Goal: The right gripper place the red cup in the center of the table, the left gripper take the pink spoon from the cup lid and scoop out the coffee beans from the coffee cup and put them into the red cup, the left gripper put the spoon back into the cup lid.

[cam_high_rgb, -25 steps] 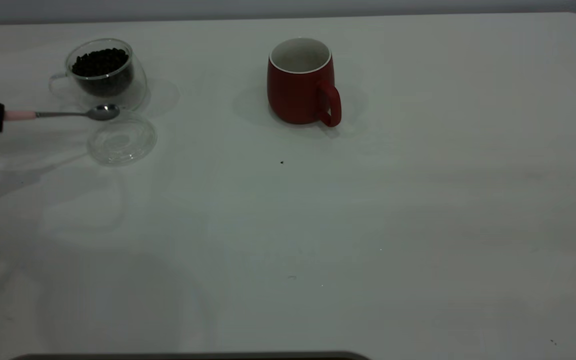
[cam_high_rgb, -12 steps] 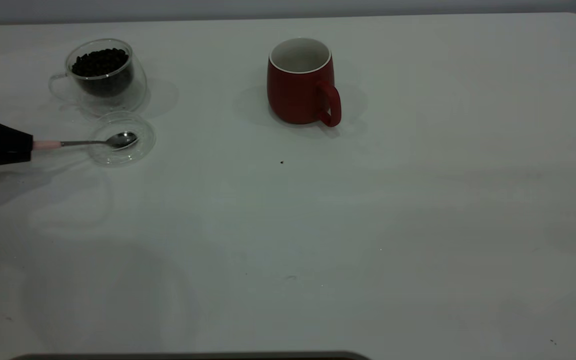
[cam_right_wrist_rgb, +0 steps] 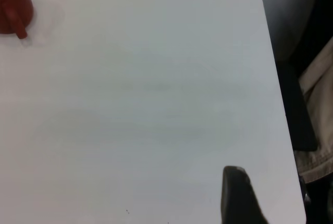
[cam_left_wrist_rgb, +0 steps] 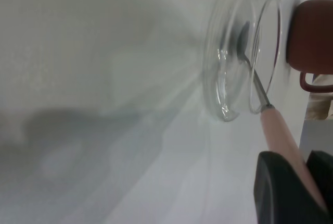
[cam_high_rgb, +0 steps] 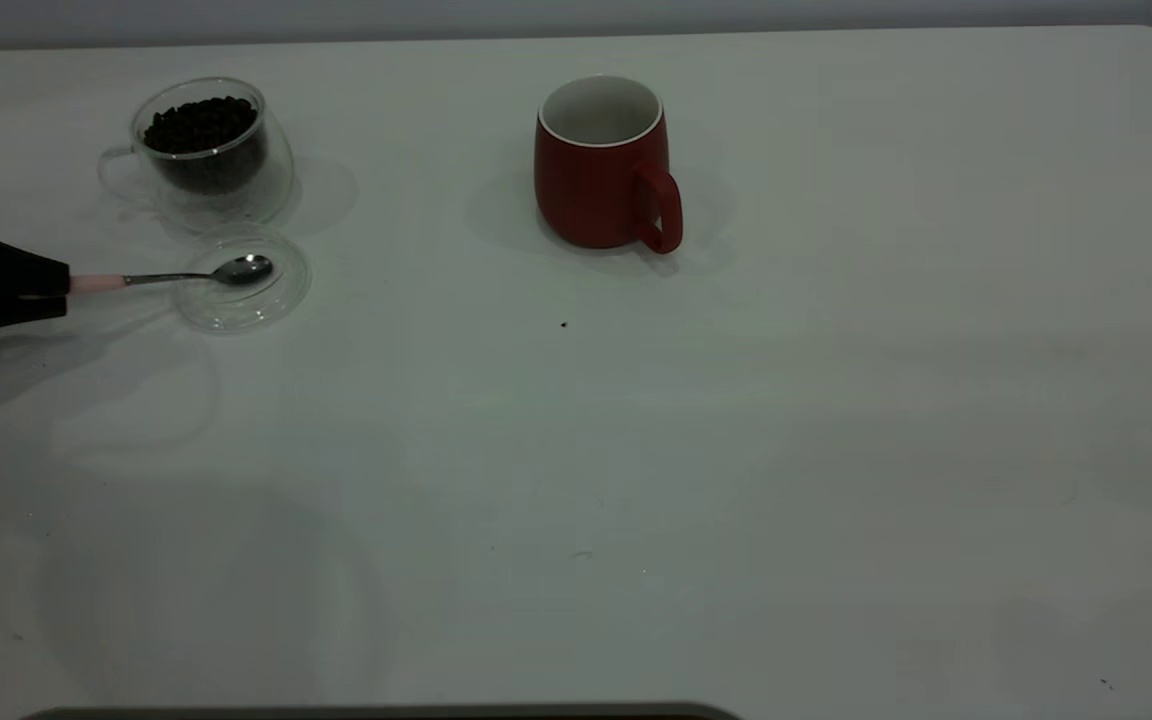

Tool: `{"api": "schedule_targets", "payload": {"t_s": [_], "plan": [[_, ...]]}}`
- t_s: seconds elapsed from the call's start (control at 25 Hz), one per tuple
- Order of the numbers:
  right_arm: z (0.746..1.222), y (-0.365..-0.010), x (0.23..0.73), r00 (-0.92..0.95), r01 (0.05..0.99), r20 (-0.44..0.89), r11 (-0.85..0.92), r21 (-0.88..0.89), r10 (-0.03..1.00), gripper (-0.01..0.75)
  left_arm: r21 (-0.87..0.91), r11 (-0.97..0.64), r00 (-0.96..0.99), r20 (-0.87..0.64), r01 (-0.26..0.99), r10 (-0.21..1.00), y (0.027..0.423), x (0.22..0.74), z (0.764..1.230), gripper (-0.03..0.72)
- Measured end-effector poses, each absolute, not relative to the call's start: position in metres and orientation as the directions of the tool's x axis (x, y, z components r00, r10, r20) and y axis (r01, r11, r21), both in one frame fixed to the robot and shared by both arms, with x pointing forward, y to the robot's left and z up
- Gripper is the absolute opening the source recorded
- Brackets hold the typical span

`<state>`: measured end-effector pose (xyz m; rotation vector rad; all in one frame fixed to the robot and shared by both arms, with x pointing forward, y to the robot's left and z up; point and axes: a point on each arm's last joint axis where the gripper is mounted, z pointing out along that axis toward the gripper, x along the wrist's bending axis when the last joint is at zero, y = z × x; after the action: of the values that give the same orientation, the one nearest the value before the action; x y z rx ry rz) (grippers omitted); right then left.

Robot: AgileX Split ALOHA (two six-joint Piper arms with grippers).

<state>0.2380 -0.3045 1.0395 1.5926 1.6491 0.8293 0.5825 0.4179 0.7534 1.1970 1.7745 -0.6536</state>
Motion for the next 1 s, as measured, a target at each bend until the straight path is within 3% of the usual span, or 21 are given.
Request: {"api": "schedule_targets", "payload": {"t_s": [0.12,0.36,0.48,0.76,1.0], "plan": [[1.039,-0.305,0.238,-0.01,0.559,-0.046,0.044,0.828,0.999,0.438,0.023,0.411,-0.179,-0.877,0.912,0.447,0.418,0.583,0.753,0.208],[1.039,-0.305,0.238,-0.01,0.559,-0.046,0.044,0.828,0.999,0.438,0.001,0.421,-0.2,-0.879,0.907,0.434,0.418,0.583,0.754,0.453],[1.039,-0.305,0.238,-0.01,0.559,-0.046,0.044,0.828,0.999,0.438,0.003,0.43,-0.202,-0.88,0.903,0.43,0.419,0.583,0.754,0.523],[1.039,-0.304,0.238,-0.011,0.559,-0.045,0.044,0.828,0.999,0.437,0.038,0.519,-0.187,-0.908,0.854,0.374,0.435,0.591,0.772,0.546],[1.039,-0.304,0.238,-0.011,0.559,-0.045,0.043,0.828,0.999,0.437,0.206,0.49,-0.019,-0.909,0.847,0.416,0.442,0.602,0.847,0.537]]}}
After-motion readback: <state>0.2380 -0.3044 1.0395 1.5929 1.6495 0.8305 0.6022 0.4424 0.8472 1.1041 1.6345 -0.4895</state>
